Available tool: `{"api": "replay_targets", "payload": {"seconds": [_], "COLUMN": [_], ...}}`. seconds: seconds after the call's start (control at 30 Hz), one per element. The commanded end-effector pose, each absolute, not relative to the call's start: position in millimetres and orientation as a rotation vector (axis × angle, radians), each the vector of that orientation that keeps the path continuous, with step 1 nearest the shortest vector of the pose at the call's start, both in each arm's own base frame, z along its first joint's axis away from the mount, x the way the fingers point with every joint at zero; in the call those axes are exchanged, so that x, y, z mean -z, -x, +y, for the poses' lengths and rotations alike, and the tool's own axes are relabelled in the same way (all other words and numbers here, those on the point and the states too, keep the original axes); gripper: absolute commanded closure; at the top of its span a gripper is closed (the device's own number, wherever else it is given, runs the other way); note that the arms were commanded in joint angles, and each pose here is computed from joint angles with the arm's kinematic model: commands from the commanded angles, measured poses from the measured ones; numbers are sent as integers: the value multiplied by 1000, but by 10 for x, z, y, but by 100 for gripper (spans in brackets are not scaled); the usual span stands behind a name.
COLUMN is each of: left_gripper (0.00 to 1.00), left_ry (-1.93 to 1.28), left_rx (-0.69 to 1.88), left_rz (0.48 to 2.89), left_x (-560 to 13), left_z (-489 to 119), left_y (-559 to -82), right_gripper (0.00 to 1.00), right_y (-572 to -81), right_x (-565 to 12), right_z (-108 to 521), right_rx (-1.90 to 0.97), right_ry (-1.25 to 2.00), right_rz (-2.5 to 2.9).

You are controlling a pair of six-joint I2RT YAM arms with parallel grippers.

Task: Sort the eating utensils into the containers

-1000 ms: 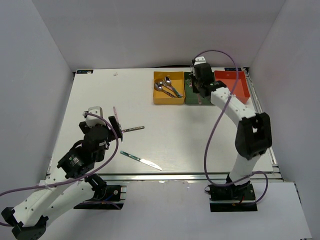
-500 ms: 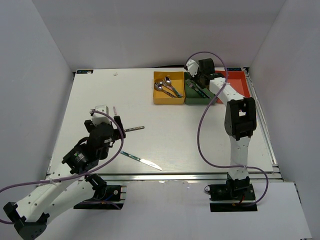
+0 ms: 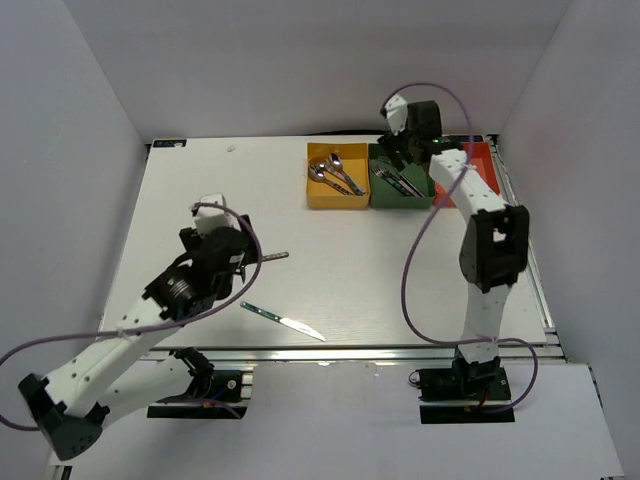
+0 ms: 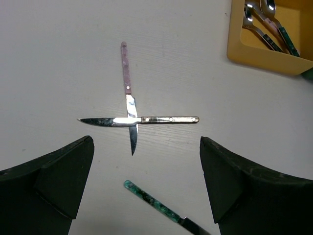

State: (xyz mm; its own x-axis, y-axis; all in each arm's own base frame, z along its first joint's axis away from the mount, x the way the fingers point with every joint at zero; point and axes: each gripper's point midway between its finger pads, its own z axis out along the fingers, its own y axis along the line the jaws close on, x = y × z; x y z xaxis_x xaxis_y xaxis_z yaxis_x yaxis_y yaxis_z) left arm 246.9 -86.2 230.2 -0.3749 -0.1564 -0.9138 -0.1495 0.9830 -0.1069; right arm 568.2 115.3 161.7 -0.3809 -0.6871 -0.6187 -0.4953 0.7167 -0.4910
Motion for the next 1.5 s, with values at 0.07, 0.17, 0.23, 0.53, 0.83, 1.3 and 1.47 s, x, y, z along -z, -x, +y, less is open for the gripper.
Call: {"api": "replay_targets", "payload": {"seconds": [0.07,0.17,0.23,0.53,0.83,1.3,1.47], "left_gripper": [2,2,2,10,38,89,100], "left_ry": [331,493,491,511,581,687,635], "left_rx": [4,25,-10,-219,-235,-203,-258], "left_rz": [2076,2144,2198,2402,2473,2446,2326], "left_x": [-2203,-1977,-1784,-924,-407,-178,-661], "left_z": [-1129,-816,-684,-506,-402,-132,-13], "left_y": [-2873,-3427,-3632,-4415,-4545,-4484,-4810], "right_gripper": [11,11,11,10,11,11,11], "right_y": [-4901,-4203,-3842,-2493,-2176,-2164,-2142], "right_x": [-3134,-3017,-2456,-1784,-1905,-2042,-2146], "right_z": [1233,1843,1956,1944,1840,1654,1665], "right_rx": [14,-525,-667,-716,-744,-686,-740], "right_ry": [224,300,291,238,299,204,162], "right_rz": [1931,1959,2015,2078,2049,1994,1931]}}
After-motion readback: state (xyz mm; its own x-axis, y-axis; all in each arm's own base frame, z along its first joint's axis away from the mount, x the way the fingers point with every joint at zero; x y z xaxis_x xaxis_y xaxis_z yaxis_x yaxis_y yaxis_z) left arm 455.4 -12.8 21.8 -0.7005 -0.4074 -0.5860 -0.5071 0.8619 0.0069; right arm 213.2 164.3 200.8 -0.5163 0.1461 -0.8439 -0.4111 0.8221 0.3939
